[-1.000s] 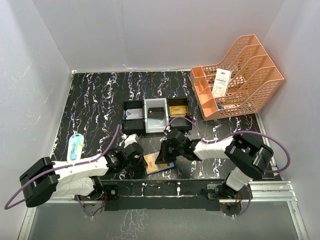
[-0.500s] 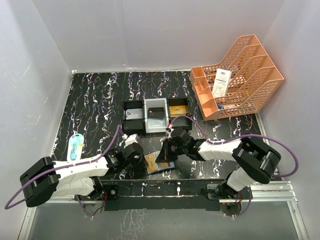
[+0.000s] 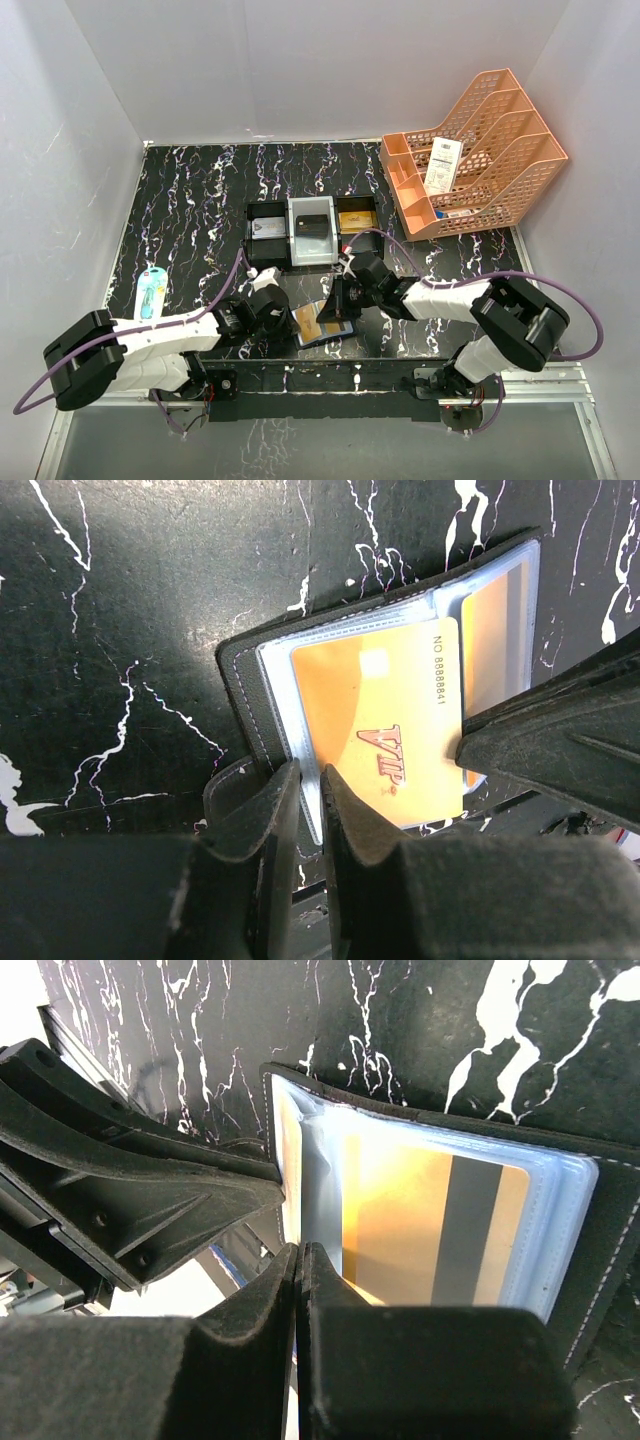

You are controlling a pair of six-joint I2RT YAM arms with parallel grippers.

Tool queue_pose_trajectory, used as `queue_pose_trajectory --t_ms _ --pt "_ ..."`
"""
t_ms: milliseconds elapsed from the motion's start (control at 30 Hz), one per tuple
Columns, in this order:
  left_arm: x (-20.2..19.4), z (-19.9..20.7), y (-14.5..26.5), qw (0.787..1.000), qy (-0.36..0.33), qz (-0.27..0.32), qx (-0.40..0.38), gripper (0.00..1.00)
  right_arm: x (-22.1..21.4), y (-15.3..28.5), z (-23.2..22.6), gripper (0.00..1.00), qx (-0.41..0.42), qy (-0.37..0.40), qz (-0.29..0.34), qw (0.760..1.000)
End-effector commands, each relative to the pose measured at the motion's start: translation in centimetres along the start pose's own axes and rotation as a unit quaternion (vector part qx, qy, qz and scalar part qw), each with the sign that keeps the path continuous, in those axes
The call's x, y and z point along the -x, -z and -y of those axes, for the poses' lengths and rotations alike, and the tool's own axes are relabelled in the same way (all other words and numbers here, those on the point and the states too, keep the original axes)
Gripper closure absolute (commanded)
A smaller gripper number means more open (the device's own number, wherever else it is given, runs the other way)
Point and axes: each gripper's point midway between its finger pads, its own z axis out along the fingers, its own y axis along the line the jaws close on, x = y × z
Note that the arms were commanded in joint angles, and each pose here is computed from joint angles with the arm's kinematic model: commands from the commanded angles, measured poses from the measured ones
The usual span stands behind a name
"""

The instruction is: Take the credit cards out of the card holder

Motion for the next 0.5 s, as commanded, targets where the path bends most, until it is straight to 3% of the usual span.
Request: queue_pose_trajectory --t_ms 0,467 --pt "-2.0 -3.2 -0.4 0.998 -0.016 -0.035 0.056 0.86 0.7 0.9 -1.5 1.0 0.039 0.024 0.01 0.999" --pt "-1.9 -3.0 -0.5 0.997 -0.018 -0.036 0.058 0.87 1.0 1.9 -0.1 1.0 0.044 0.029 0.002 0.999"
